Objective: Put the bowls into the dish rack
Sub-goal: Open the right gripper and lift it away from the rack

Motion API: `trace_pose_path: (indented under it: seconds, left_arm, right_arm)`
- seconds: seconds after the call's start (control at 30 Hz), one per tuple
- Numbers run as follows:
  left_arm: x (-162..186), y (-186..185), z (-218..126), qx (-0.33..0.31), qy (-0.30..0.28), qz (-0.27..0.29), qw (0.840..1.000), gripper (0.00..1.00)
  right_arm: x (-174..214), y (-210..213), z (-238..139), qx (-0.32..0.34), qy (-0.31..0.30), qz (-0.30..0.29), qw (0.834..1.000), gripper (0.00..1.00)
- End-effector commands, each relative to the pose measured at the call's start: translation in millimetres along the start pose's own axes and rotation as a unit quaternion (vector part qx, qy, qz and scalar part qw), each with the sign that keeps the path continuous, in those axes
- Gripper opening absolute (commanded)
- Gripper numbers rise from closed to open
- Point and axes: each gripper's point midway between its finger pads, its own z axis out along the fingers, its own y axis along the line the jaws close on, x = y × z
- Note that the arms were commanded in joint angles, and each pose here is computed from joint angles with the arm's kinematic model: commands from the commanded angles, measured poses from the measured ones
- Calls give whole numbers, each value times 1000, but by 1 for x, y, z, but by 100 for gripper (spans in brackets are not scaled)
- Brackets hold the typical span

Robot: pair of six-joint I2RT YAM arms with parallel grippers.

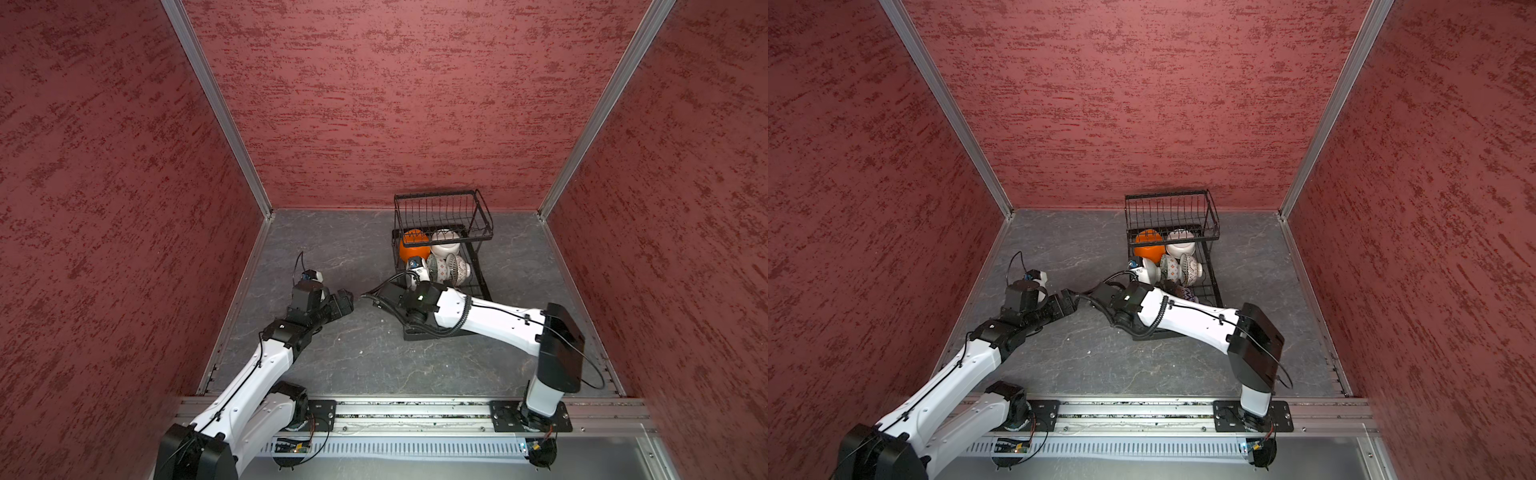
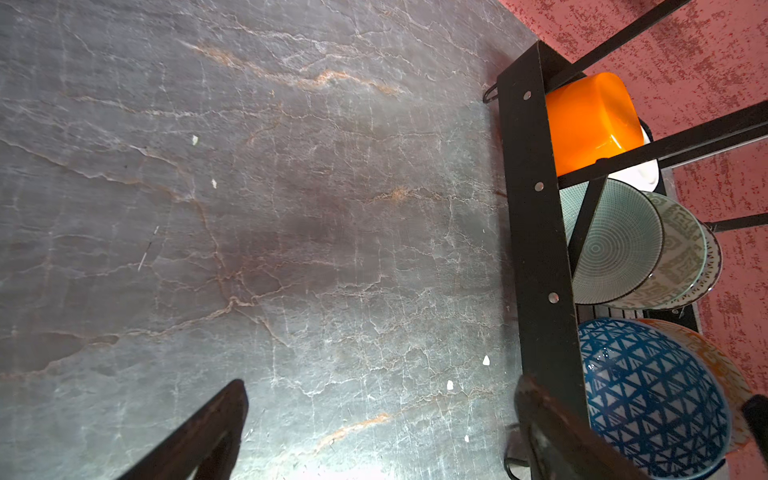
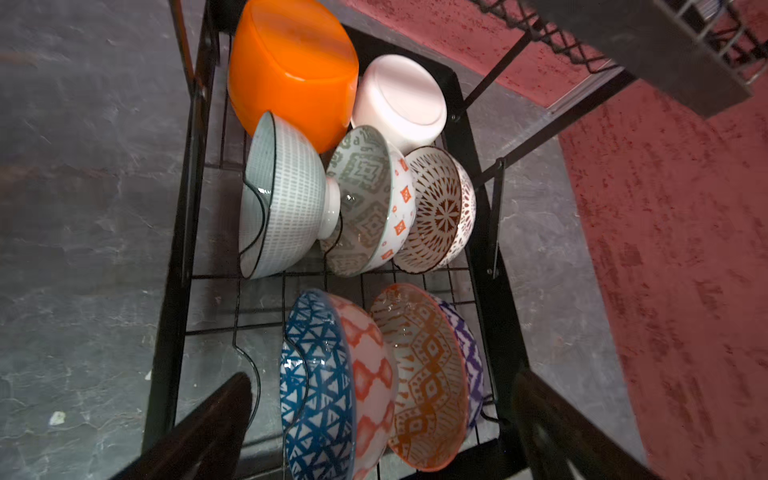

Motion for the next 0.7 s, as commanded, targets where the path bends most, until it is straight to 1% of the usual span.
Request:
trace_pose_path:
  seconds: [0.0,0.13,0.37,0.5,0.67]
  left_arm:
    - [-11,-8,-6,16,-3,5,1000,99]
    - [-20,-4,-9,5,-10,3,1000,100]
    - [-45,17,-17,-47,-47,-4,998,100]
    - [-62,38,-21,-90,-68,-12,994,99]
    - [-77,67,-19,-144,-86,-26,985,99]
  right_arm:
    - [-12,-11,2,-41,-3,58,997,99]
    - [-8,-48,13,-27,13,91,995,99]
    - [10,-120,38,4,37,161,986,99]
    - [19,-160,58,38,48,189,980,99]
    - [26,-198,77,72,56,219,971,99]
